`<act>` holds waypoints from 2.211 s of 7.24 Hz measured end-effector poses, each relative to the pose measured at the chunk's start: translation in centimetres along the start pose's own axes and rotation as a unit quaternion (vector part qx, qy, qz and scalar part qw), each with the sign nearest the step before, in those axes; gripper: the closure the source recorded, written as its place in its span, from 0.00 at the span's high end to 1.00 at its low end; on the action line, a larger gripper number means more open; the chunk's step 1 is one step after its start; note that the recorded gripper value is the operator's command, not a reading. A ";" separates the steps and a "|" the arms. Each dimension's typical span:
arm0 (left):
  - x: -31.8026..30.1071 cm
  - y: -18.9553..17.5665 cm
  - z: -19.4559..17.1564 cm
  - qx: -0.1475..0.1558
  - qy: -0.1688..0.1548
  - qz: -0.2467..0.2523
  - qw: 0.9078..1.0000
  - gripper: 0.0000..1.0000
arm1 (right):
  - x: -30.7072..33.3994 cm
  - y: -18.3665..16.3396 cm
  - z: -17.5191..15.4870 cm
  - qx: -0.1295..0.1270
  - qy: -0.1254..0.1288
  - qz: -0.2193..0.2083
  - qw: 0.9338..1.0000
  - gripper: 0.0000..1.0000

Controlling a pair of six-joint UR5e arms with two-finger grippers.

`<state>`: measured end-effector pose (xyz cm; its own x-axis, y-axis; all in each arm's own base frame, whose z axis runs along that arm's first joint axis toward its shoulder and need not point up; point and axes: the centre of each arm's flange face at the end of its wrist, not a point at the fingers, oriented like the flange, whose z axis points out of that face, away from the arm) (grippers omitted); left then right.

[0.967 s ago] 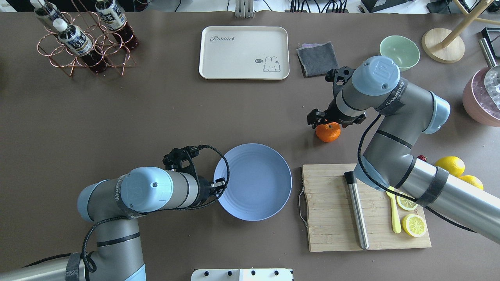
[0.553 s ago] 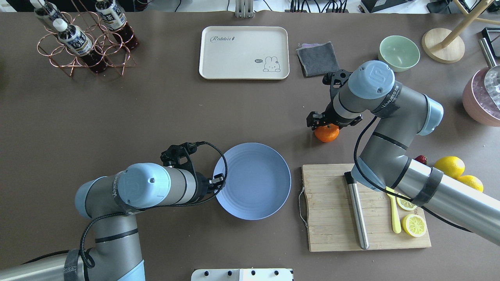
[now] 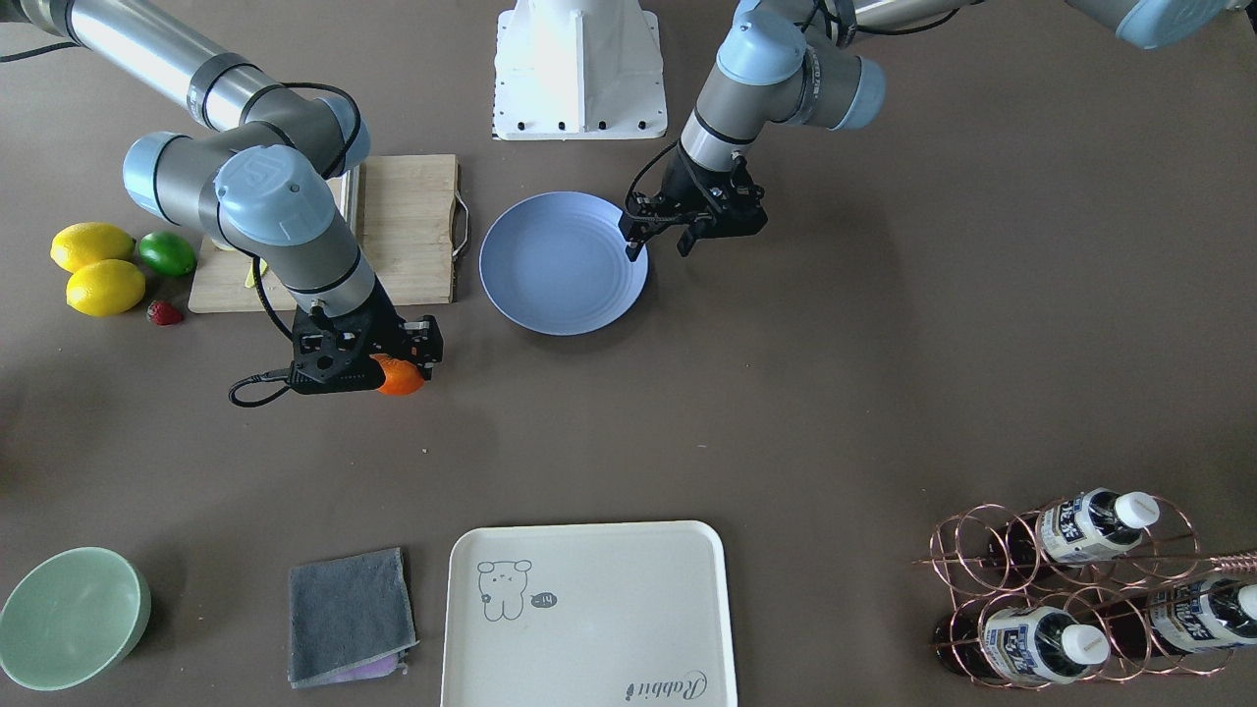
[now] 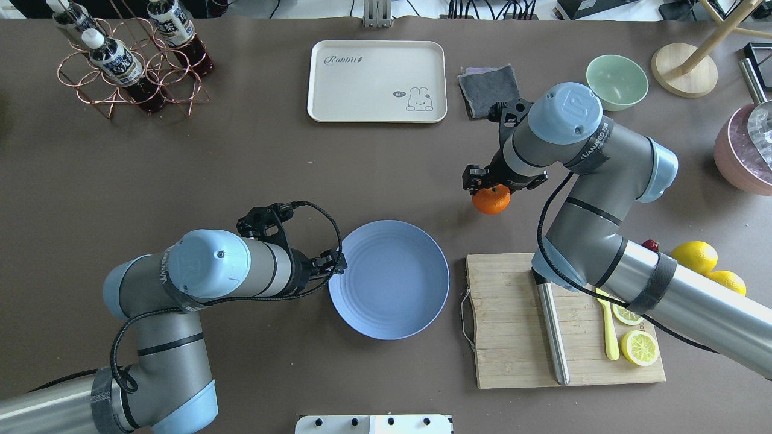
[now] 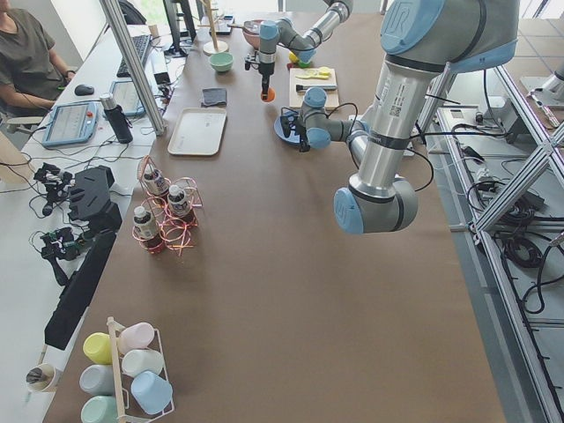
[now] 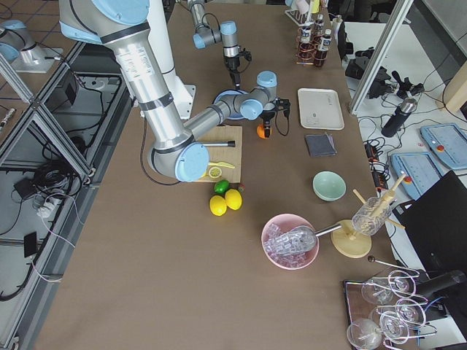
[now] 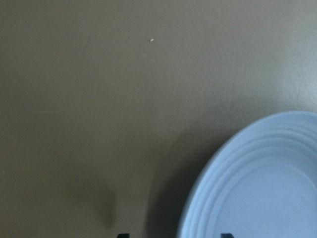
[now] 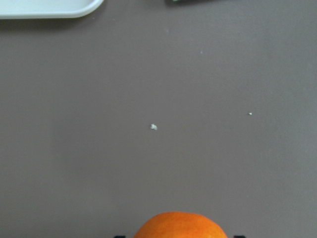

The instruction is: Pick orange to plate

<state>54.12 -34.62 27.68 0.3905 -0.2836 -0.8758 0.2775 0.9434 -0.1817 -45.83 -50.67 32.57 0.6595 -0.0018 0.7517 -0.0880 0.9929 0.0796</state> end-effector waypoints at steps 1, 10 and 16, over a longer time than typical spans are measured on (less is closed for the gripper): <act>-0.5 -0.7 -0.2 0.000 -0.003 0.002 1.000 0.95 | -2.7 1.0 -1.8 -0.002 -0.009 0.016 1.000 0.00; -5.0 -5.6 -1.4 0.004 -0.028 0.054 0.998 0.96 | -17.3 15.8 2.6 -0.012 -0.008 0.044 0.999 1.00; -11.8 -14.2 -6.2 -0.008 -0.056 0.088 0.995 0.97 | -4.6 7.2 -7.2 -0.023 0.012 0.019 0.999 1.00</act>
<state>40.09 -43.64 37.78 0.5269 -0.1301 -0.8399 0.1829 0.9824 -0.0374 -44.12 -42.70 25.00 0.6735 0.0374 0.7383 -0.0783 0.9967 0.0210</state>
